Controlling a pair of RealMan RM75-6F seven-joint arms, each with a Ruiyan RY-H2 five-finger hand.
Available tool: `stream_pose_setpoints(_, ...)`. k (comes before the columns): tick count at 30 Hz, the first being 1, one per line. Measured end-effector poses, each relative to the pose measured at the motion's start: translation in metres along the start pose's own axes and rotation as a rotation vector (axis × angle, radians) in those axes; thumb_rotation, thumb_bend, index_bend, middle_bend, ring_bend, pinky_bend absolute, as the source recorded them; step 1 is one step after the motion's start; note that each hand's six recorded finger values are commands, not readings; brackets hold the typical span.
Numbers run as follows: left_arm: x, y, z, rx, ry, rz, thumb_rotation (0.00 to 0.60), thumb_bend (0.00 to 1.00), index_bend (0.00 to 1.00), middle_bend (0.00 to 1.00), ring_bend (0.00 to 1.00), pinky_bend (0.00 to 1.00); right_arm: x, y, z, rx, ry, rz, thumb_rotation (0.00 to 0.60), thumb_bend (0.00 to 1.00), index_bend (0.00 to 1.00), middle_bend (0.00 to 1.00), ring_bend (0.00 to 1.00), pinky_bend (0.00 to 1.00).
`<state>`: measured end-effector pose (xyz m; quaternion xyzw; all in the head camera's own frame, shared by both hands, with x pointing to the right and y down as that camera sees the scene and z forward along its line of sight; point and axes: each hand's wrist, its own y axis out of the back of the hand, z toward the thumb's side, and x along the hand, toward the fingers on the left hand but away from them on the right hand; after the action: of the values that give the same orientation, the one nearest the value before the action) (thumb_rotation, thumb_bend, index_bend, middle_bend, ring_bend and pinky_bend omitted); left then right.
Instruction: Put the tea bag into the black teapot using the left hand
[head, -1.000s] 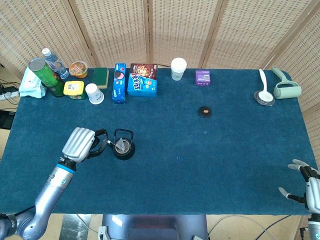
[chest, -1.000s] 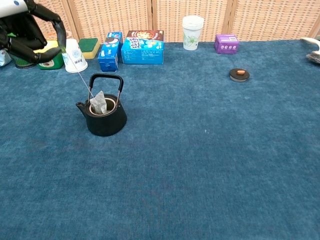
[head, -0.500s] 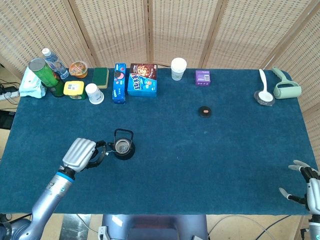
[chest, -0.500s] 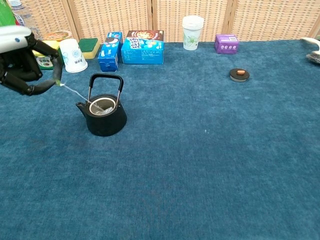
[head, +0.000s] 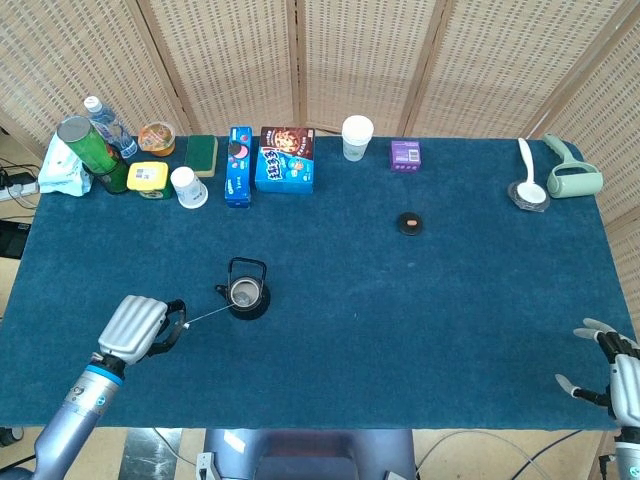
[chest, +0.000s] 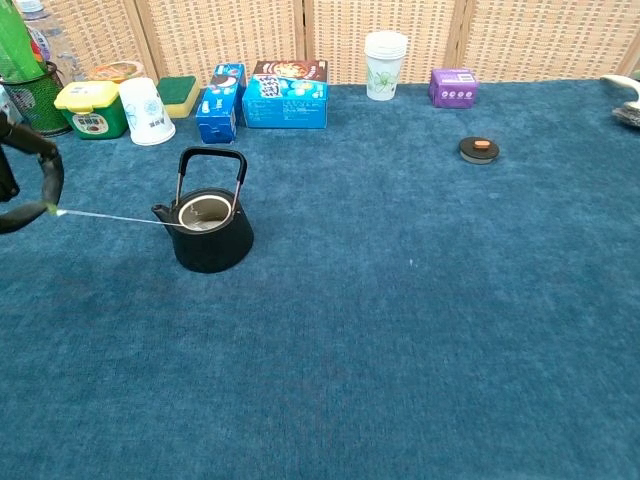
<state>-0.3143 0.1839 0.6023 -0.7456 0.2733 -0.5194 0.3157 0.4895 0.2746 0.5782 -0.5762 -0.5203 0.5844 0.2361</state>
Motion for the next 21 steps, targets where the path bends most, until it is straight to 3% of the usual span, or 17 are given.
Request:
stream_pose_setpoints(4, -0.003, -0.010, -0.007, 0.013, 0.036, -0.060, 0.600, 0.29, 0.31, 1.00, 0.98, 0.89, 0.001, 0.000, 0.000, 0.002, -0.001, -0.001, 0.600, 0.03, 0.31, 0.23, 0.24, 0.18)
stream_pose_setpoints(12, -0.005, -0.009, -0.008, 0.012, 0.052, -0.068, 0.600, 0.24, 0.20, 1.00, 0.95, 0.85, 0.002, 0.001, 0.001, 0.005, 0.004, -0.007, 0.600, 0.03, 0.31, 0.23, 0.24, 0.18)
stream_pose_setpoints(16, -0.009, -0.006, -0.011, 0.004, 0.065, -0.043, 0.600, 0.24, 0.19, 0.94, 0.81, 0.78, 0.002, 0.003, 0.003, 0.008, 0.010, -0.008, 0.600, 0.03, 0.31, 0.23, 0.24, 0.18)
stream_pose_setpoints(21, -0.018, -0.001, -0.019, -0.016, 0.097, -0.002, 0.600, 0.24, 0.16, 0.66, 0.54, 0.59, -0.001, 0.003, 0.007, 0.016, 0.024, -0.009, 0.600, 0.03, 0.31, 0.23, 0.24, 0.17)
